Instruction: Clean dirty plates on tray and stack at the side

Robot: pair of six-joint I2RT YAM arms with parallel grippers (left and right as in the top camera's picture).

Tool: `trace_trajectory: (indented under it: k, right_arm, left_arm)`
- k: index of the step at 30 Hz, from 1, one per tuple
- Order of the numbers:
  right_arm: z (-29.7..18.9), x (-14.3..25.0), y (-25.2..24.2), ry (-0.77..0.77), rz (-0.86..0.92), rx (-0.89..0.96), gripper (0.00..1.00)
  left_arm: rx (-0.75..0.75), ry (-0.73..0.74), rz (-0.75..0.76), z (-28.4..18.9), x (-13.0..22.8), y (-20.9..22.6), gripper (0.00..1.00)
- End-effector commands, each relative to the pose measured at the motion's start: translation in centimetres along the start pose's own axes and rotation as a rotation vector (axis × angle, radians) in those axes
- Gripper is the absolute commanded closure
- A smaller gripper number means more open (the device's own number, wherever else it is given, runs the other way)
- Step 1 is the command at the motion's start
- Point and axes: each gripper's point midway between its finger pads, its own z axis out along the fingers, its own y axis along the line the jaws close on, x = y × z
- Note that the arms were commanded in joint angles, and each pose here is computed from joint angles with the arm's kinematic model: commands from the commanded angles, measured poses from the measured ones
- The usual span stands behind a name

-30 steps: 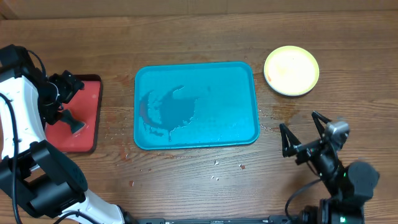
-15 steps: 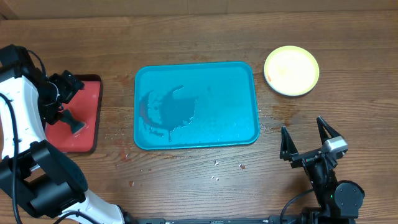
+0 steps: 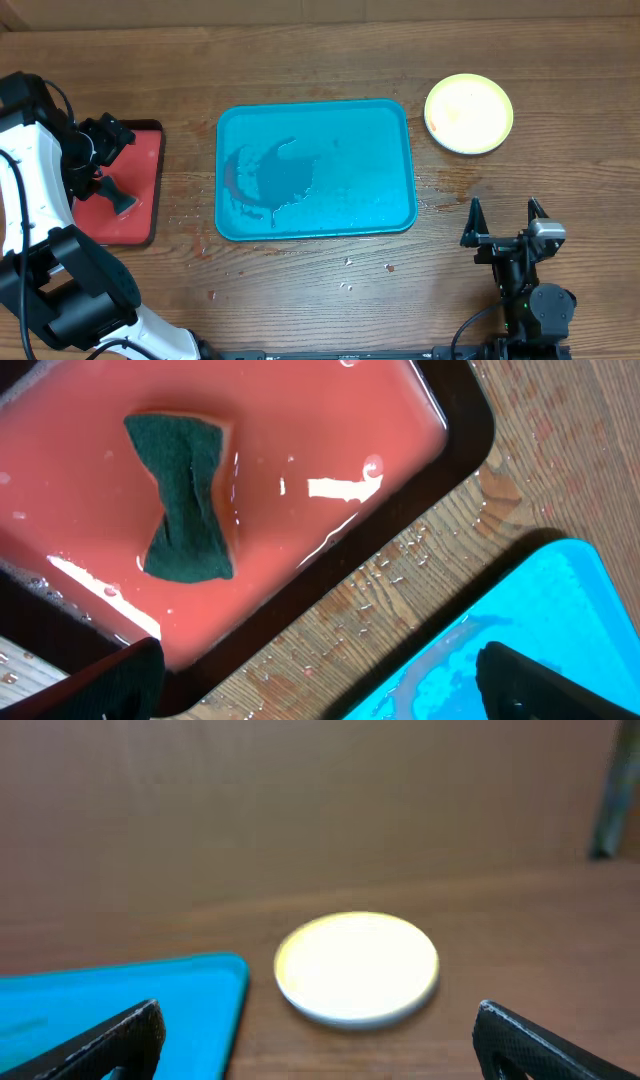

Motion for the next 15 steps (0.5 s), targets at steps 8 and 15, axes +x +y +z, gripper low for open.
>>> trace_trajectory:
  k: [8, 15]
  right_arm:
    - [0.00, 0.15, -0.49, -0.005, -0.097, 0.029, 0.00]
    - [0.00, 0.15, -0.49, -0.005, -0.097, 0.029, 0.00]
  left_arm:
    - [0.015, -0.013, 0.011, -0.61, -0.14, -0.49, 0.00]
    - [0.015, -0.013, 0.012, -0.61, -0.14, -0.50, 0.00]
